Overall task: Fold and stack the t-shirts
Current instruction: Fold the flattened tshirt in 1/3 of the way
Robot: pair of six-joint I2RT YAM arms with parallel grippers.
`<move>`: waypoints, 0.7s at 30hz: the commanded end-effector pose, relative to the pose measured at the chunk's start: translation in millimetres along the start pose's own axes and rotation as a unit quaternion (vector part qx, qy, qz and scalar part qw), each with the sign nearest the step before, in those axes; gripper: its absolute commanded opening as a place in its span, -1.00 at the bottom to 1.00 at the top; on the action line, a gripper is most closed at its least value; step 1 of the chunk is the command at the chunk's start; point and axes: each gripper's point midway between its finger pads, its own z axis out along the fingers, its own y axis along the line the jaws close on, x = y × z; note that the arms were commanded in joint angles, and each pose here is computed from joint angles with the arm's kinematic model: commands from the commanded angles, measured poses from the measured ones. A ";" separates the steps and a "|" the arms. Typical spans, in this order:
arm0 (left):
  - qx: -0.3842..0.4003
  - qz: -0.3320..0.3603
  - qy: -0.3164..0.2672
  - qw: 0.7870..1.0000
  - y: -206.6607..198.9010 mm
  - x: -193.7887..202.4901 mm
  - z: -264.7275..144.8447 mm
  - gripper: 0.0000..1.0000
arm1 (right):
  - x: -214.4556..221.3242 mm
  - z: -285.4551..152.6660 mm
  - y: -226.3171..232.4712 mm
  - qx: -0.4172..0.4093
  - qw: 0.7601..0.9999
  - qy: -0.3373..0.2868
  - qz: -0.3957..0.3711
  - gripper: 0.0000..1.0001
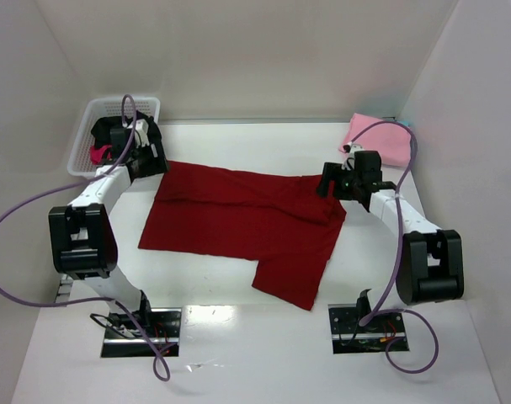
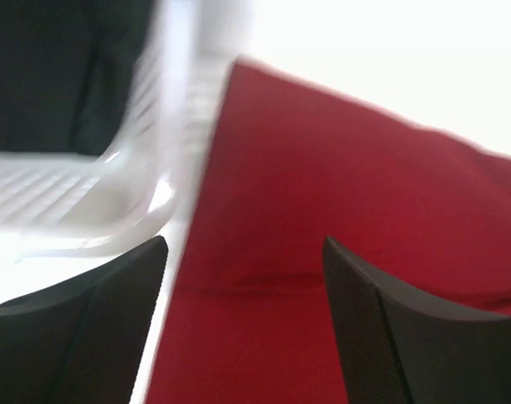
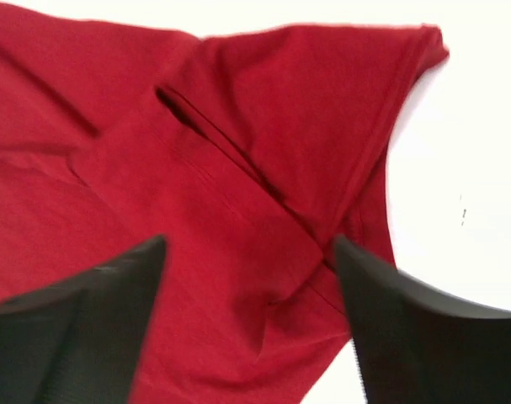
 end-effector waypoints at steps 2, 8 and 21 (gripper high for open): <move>0.073 0.000 -0.050 0.996 -27.6 -49.3 14.1 0.72 | -57.5 -25.9 16.7 -0.019 0.997 -0.076 -0.010 1.00; 0.172 0.058 -0.030 0.983 -67.9 -51.4 38.8 0.74 | -68.9 -6.1 8.7 -0.005 0.996 -0.094 0.008 1.00; 0.212 0.127 0.002 0.969 -115.7 -28.8 51.2 0.80 | -56.6 52.4 -45.8 0.111 0.990 -0.048 0.072 0.49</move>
